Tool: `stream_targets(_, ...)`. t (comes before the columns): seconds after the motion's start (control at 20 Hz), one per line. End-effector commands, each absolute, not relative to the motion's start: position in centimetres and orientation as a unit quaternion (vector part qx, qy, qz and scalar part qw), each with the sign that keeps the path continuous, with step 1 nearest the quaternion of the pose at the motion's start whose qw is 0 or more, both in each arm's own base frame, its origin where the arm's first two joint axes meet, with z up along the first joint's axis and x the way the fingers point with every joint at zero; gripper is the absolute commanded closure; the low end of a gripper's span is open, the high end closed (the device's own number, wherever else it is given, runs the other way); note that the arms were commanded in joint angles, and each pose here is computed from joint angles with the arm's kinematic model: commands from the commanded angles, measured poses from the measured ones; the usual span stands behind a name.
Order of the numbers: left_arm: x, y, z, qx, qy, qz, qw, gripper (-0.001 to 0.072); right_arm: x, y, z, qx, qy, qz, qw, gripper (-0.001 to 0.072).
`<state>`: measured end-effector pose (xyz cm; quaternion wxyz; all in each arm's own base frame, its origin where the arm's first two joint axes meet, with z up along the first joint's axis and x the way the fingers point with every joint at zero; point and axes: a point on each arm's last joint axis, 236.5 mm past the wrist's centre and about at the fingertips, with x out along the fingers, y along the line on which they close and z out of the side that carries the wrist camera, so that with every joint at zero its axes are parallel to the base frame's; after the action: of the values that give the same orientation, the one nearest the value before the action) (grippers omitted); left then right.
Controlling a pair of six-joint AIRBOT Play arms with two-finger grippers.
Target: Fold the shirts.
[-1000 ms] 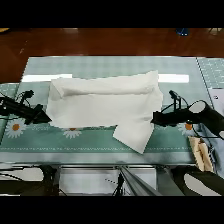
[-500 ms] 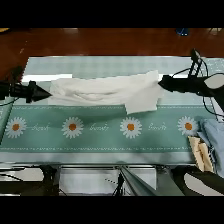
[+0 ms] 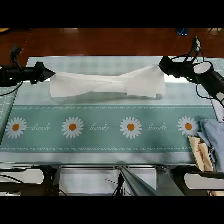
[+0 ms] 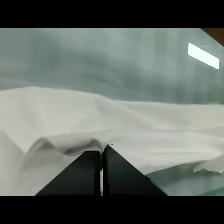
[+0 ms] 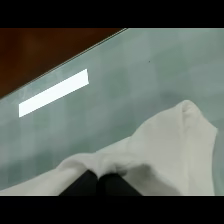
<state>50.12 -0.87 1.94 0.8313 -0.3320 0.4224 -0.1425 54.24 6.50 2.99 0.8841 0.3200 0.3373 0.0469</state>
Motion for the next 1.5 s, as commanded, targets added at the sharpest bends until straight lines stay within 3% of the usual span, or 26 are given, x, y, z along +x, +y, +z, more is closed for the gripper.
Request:
stream_targets(0.0, 52.7, 1.0, 2.4, -0.308, 0.374, -0.102, 0.869, 0.0680, 55.7, 5.9, 1.4, 0.341, 0.330, 0.028, 0.880, 0.0681)
stream_targets(0.3, 52.8, -0.4, 0.5, -0.276, 0.388, -0.123, 0.871, 0.0678, 54.9, 6.8, -1.5, 0.343, 0.370, 0.033, 0.863, 0.0678)
stream_targets(0.35, 52.8, -0.8, -0.1, -0.277, 0.394, -0.126, 0.868, 0.0642, 54.8, 6.9, -1.7, 0.338, 0.374, 0.037, 0.863, 0.0645)
stream_targets(0.4, 52.7, -1.3, -0.6, -0.278, 0.401, -0.131, 0.863, 0.0548, 54.7, 6.9, -1.6, 0.334, 0.374, 0.040, 0.864, 0.0542)
stream_targets(0.5, 52.4, -1.7, -0.8, -0.279, 0.408, -0.138, 0.858, 0.0374, 54.5, 6.8, -1.4, 0.315, 0.377, 0.050, 0.870, 0.0411)
stream_targets(0.6, 52.0, -1.3, -0.3, -0.282, 0.409, -0.141, 0.856, 0.0249, 53.8, 5.5, -0.4, 0.265, 0.379, 0.064, 0.884, 0.0404)
stream_targets(0.65, 51.8, -1.0, 0.1, -0.284, 0.409, -0.144, 0.855, 0.0246, 53.2, 4.1, 0.1, 0.232, 0.385, 0.063, 0.891, 0.0394)
stream_targets(0.75, 51.2, -0.4, 1.0, -0.289, 0.411, -0.154, 0.851, 0.0245, 51.3, 0.2, 0.5, 0.173, 0.408, 0.041, 0.895, 0.0154)
stream_targets(0.8, 50.9, -0.2, 1.4, -0.291, 0.413, -0.160, 0.848, 0.0246, 50.1, -2.0, 0.2, 0.171, 0.428, 0.017, 0.887, 0.0123)
stream_targets(0.95, 50.2, -0.4, 1.8, -0.294, 0.422, -0.174, 0.840, 0.0246, 46.2, -6.4, -2.0, 0.234, 0.494, -0.019, 0.837, 0.0114)
stream_targets(1.05, 50.0, -0.6, 1.8, -0.294, 0.424, -0.178, 0.838, 0.0247, 45.1, -5.9, -3.1, 0.293, 0.513, 0.012, 0.807, 0.0113)
stream_targets(1.3, 50.0, -2.3, 1.8, -0.287, 0.430, -0.193, 0.834, 0.0247, 46.0, -0.7, -6.1, 0.374, 0.533, 0.075, 0.756, 0.0113)
stream_targets(1.45, 49.9, -3.3, 1.8, -0.282, 0.432, -0.201, 0.833, 0.0248, 47.5, 3.1, -7.6, 0.385, 0.529, 0.100, 0.750, 0.0113)
